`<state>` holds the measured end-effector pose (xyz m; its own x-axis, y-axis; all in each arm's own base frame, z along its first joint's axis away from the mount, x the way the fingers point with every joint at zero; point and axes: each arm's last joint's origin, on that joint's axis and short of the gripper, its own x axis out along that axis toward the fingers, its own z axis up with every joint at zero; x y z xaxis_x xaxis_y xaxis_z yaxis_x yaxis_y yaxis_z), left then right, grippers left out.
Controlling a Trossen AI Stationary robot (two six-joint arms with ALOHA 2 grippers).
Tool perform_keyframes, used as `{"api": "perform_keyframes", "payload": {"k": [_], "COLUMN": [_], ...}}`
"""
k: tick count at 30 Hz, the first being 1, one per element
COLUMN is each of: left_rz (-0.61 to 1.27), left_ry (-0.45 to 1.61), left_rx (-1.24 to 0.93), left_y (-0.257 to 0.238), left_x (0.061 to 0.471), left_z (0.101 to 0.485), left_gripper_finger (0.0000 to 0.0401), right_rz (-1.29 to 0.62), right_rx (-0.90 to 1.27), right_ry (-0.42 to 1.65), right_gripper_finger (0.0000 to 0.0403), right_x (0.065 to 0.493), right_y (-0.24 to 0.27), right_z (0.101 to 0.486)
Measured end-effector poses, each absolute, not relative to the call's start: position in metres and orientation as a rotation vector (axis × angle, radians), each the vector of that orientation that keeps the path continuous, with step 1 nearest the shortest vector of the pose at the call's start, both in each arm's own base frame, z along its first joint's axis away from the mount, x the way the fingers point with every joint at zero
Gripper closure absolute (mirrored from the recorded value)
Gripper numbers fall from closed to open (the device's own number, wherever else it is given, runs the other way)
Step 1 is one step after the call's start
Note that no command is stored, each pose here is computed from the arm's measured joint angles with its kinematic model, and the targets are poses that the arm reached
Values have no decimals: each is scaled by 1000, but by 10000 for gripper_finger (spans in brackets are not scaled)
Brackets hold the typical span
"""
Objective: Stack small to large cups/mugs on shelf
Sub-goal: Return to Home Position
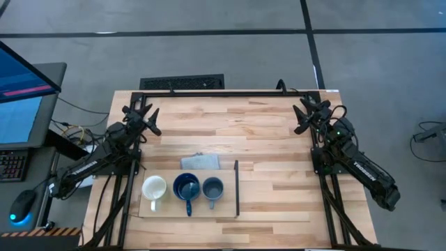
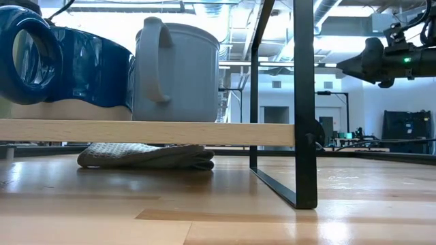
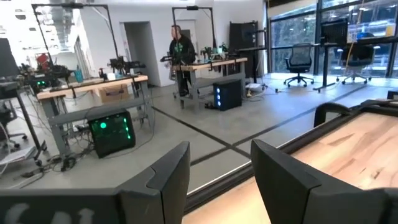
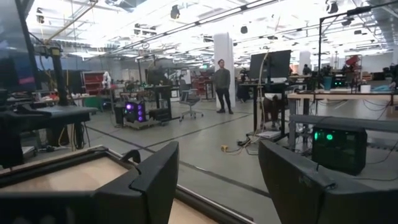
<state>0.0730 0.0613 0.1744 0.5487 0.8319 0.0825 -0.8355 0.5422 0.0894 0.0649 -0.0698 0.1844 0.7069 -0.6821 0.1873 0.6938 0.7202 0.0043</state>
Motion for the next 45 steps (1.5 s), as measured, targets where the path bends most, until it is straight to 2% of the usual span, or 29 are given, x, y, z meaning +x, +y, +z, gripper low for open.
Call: {"api": "perform_keyframes", "payload": {"k": [45], "left_rz": [983], "left_ry": [-45], "left_rx": [88], "left_y": [61], "left_x": [73], "left_z": [173], "left_gripper_finger": [238], "right_rz": [-770], "right_rx": [-68], "right_ry": [-181], "right_gripper_finger": [159], "right_x": [65], "right_y": [-70], "right_z": [185]}}
